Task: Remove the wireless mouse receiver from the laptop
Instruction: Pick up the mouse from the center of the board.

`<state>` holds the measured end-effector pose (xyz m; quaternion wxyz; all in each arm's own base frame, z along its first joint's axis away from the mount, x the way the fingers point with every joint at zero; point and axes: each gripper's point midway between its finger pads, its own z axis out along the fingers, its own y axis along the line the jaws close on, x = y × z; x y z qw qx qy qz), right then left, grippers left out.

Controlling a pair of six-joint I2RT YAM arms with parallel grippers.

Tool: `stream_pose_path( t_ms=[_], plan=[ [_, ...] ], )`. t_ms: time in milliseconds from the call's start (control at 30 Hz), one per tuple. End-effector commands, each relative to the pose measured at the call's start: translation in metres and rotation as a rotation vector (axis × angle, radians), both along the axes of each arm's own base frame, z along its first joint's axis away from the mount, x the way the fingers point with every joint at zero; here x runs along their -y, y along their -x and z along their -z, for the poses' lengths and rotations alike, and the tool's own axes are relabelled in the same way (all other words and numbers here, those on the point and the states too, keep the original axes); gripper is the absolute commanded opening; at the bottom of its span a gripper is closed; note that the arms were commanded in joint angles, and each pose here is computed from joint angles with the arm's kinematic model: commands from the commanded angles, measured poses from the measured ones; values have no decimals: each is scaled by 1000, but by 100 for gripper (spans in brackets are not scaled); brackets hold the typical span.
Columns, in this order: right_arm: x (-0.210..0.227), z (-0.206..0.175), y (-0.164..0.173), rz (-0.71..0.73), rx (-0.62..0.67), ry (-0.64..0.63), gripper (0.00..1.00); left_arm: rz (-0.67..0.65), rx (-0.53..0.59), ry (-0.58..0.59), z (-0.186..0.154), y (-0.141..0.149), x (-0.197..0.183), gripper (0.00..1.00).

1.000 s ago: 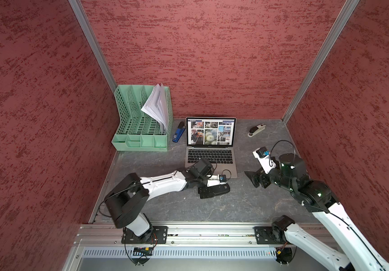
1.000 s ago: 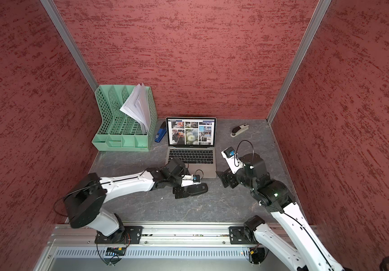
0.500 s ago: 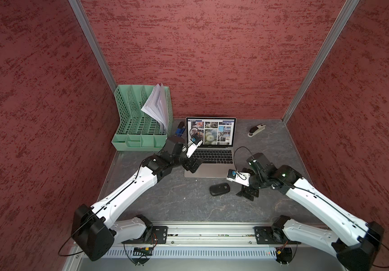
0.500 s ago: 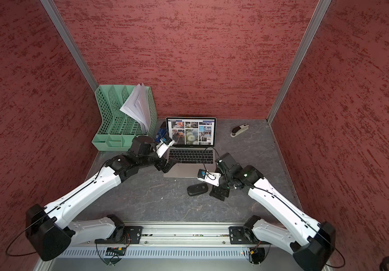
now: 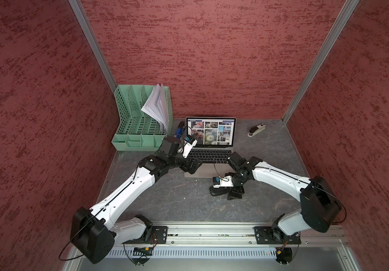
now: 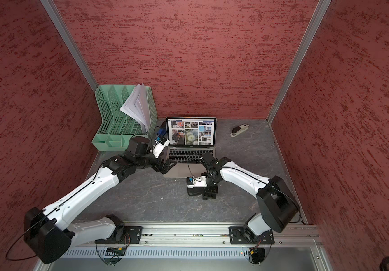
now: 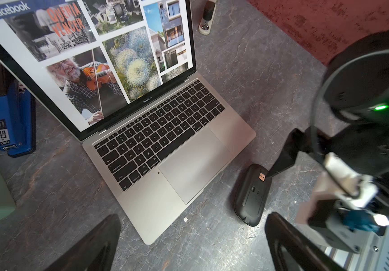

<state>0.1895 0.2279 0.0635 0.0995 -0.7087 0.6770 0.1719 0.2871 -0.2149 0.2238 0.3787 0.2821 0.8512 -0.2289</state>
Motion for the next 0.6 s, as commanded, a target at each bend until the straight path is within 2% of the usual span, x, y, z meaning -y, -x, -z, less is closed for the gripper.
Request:
stream_pose_path(
  t_ms=[0, 100, 400, 567],
  plan=[
    [-23, -2, -19, -29, 55, -71, 83, -48, -51, 34, -5, -6, -13, 100],
    [-28, 7, -28, -25, 60, -68, 83, -15, -113, 33, 4, -2, -14, 100],
    [-31, 13, -40, -8, 69, -68, 84, -115, 14, 60, -11, -15, -31, 100],
    [-29, 13, -36, 0, 58, -72, 86, -101, -85, 82, -2, -17, -30, 100]
  ],
)
